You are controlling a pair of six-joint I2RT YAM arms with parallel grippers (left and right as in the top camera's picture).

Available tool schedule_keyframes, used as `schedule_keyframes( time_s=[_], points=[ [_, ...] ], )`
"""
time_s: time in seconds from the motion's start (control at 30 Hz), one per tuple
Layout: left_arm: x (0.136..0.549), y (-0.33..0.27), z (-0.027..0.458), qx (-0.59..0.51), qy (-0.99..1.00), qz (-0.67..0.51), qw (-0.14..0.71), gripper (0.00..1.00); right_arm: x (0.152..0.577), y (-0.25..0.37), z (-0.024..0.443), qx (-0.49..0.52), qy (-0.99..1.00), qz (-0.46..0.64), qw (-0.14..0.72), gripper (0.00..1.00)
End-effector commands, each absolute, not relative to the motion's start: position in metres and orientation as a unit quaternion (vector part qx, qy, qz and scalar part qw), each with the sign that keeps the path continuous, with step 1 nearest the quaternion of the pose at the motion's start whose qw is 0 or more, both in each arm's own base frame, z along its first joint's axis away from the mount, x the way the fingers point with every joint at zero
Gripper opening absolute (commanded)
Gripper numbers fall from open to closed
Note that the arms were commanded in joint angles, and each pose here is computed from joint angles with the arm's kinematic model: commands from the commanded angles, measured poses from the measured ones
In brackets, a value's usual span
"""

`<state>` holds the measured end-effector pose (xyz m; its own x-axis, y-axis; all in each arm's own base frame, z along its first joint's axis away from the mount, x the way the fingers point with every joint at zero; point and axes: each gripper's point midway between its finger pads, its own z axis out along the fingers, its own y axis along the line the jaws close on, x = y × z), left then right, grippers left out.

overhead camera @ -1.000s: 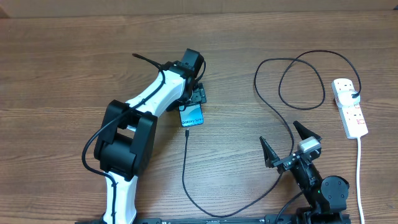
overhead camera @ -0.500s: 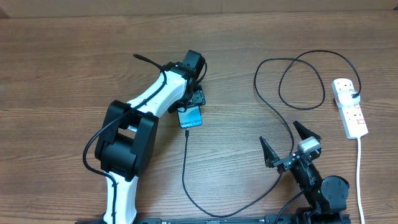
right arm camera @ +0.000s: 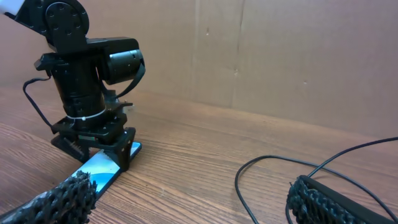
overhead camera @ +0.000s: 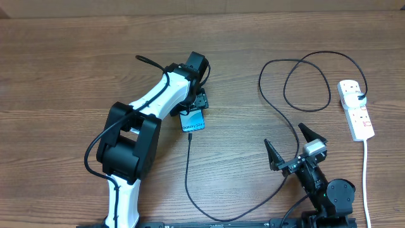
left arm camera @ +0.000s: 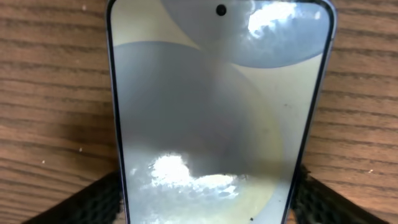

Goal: Plug charger to phone and switch on socket

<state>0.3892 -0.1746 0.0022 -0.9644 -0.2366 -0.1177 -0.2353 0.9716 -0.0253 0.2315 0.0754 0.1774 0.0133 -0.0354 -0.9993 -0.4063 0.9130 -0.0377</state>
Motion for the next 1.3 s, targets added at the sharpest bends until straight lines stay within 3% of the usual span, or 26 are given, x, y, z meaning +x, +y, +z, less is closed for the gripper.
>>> schedule_keyframes(
  time_s=[0.0,0.47,0.97,1.07,1.17,1.27],
  points=[
    [0.382,-0.171,-0.014,-0.126,0.991,0.009,0.043,0.98,0.232,0.075,0.176,-0.159,0.688,0.132,0.695,1.0],
    [0.409,-0.175,-0.01,-0.128,0.987,0.0,0.1,1.0,0.232,0.075,0.176,-0.159,0.688,0.132,0.695,1.0],
    [0.393,-0.166,-0.012,-0.136,0.988,0.019,0.068,0.99,0.232,0.075,0.176,-0.159,0.688,0.132,0.695,1.0],
    [0.394,-0.166,-0.013,-0.139,0.988,0.011,0.065,0.91,0.232,0.075,0.176,-0.159,0.688,0.131,0.696,1.0],
    [0.392,-0.165,-0.016,-0.14,0.989,0.005,0.053,0.7,0.232,0.075,0.176,-0.159,0.688,0.132,0.695,1.0],
    [0.386,-0.166,-0.017,-0.142,0.989,-0.001,0.039,0.68,0.232,0.075,0.176,-0.159,0.688,0.132,0.695,1.0]
  ],
)
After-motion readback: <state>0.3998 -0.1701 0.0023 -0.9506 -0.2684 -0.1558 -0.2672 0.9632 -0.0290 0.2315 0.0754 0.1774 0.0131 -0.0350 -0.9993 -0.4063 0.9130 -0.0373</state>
